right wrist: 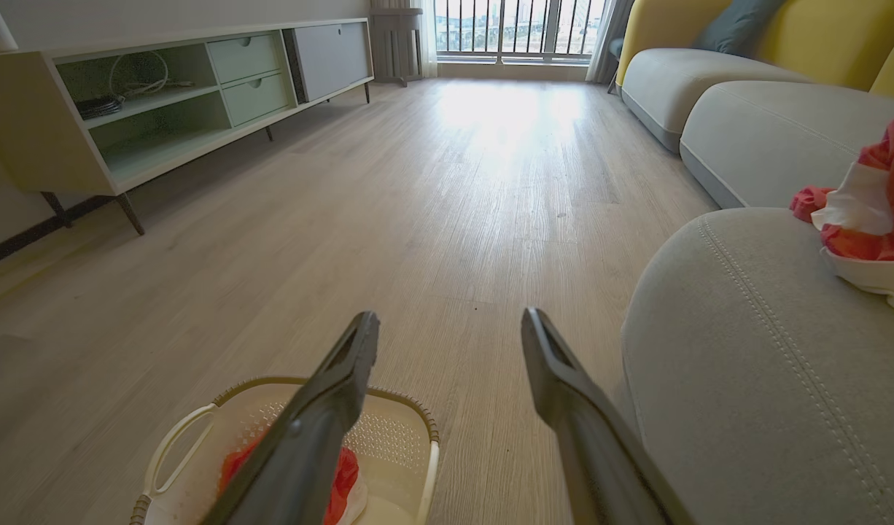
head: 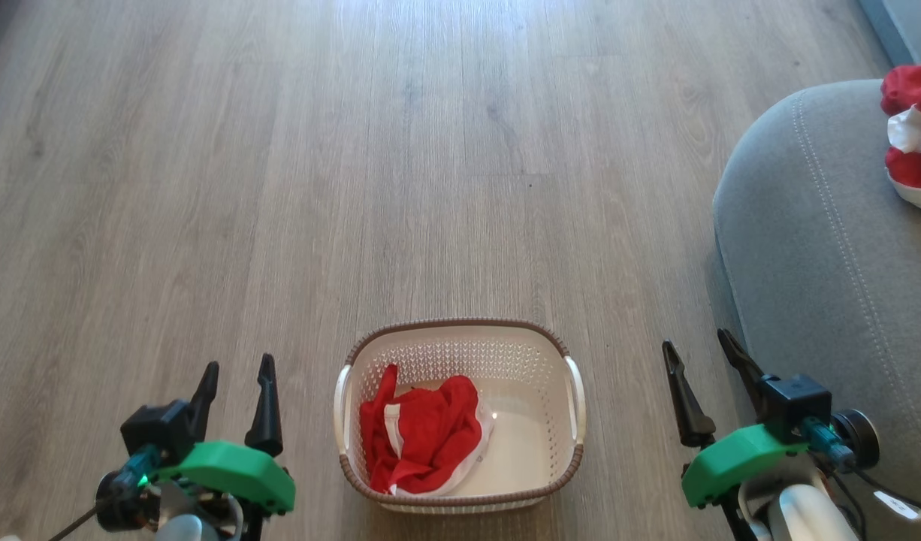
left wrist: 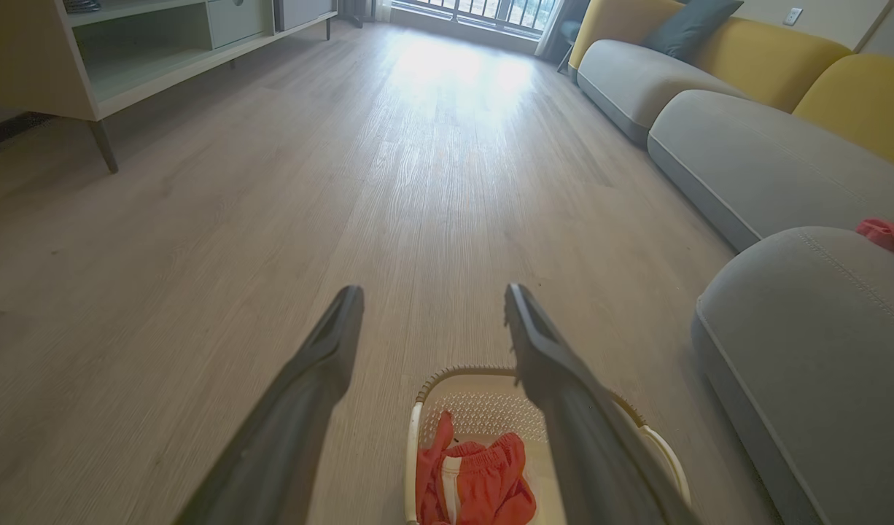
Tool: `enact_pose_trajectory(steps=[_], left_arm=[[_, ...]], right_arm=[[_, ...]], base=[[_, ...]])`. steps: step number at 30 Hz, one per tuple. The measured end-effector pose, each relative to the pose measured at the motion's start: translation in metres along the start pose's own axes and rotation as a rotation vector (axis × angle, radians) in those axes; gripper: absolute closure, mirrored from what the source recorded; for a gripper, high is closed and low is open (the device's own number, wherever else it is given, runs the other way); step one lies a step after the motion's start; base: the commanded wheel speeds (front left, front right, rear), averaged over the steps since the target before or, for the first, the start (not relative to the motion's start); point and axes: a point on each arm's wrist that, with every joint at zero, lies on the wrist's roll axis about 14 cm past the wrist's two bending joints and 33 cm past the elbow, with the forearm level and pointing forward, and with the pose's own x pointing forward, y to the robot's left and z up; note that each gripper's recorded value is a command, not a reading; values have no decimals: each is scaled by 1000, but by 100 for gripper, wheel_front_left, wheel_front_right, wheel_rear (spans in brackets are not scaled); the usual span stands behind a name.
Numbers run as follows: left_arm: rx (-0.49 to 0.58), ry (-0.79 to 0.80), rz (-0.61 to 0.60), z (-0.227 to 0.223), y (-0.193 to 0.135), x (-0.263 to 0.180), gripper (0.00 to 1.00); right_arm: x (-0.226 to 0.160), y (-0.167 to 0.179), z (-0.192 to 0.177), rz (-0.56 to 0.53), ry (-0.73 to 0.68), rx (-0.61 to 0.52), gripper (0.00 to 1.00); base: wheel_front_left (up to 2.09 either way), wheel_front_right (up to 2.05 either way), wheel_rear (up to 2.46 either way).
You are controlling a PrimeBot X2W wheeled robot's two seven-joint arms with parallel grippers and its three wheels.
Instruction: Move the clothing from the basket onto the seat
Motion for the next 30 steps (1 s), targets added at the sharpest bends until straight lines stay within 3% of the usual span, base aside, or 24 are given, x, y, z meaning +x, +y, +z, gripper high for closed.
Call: enact_pose_trajectory(steps=[10, 17, 23, 30], left_arm=[[3, 34, -17, -11, -6, 7, 0], [13, 72, -93, -26, -32, 45, 0], [84, 234, -235, -89, -77, 98, 0], [241, 472, -345, -172, -99, 139, 0]], right_arm=[[8, -10, -3, -25, 10, -3, 0], [43, -28, 1, -59, -11, -28, 0], [101, -50, -3, -90, -42, -47, 0], [141, -58, -41, -88, -4, -53, 0]], base=[[0, 0, 0], [0, 0, 0], [0, 0, 0], [0, 0, 0]])
